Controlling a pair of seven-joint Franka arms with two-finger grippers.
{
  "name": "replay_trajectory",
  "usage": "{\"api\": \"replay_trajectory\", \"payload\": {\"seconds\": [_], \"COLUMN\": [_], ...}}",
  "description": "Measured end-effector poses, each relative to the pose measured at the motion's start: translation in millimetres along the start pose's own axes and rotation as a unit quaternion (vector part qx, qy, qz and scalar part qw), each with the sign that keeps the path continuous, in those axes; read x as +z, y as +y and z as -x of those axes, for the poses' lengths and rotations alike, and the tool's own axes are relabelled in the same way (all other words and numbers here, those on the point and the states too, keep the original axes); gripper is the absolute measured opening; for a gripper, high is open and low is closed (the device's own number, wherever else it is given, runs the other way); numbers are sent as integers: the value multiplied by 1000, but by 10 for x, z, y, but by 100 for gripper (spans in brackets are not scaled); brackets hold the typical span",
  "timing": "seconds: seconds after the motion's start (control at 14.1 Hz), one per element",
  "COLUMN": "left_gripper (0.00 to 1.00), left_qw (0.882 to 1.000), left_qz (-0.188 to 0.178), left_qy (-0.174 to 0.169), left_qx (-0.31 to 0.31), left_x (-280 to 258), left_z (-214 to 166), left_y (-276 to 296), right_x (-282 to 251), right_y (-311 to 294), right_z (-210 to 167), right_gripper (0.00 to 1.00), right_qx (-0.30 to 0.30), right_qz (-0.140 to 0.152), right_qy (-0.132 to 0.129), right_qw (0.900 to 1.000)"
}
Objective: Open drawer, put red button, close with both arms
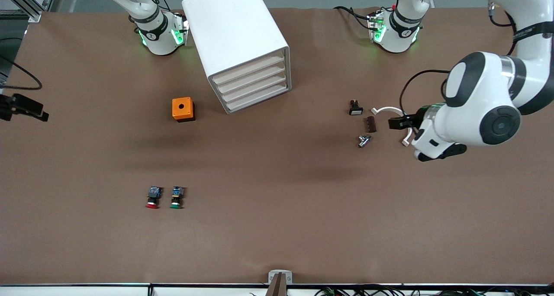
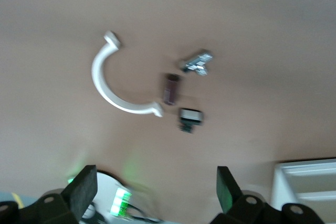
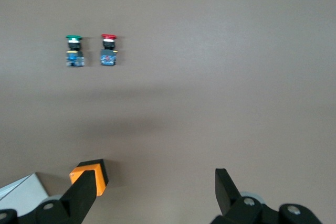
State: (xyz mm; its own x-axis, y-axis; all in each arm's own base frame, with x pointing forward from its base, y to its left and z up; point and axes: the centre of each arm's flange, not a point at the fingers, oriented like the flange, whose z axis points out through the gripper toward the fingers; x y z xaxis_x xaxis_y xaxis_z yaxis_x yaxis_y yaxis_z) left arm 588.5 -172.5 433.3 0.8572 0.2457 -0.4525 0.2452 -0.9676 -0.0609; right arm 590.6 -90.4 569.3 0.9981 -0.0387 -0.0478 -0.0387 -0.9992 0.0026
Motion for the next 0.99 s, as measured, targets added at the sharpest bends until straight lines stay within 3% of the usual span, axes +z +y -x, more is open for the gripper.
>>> {"api": "replay_trajectory", "payload": {"seconds": [0.21, 0.5, 0.71, 0.99], "left_gripper": [100, 100, 100, 100], "left_qw": [992, 956, 907, 816], "left_qz": [41, 55, 37, -31], "left_qy": [-52, -139, -215, -294], "left_qx": [-112, -253, -360, -497], "left_x": [106, 383, 671, 1271], "left_z": [173, 474, 648, 592], "left_y": [561, 1269, 1725, 2162], "right_x": [584, 1267, 1746, 2391], "right_y": [29, -189, -460, -890], "right_z": [-343, -737, -940, -1133], "right_gripper": [100, 100, 100, 100], "right_qx": [0, -8, 25, 48], "right_qz": [11, 18, 10, -5], "right_qy": [-14, -2, 3, 12], "right_qw": [1000, 1000, 1000, 999]}}
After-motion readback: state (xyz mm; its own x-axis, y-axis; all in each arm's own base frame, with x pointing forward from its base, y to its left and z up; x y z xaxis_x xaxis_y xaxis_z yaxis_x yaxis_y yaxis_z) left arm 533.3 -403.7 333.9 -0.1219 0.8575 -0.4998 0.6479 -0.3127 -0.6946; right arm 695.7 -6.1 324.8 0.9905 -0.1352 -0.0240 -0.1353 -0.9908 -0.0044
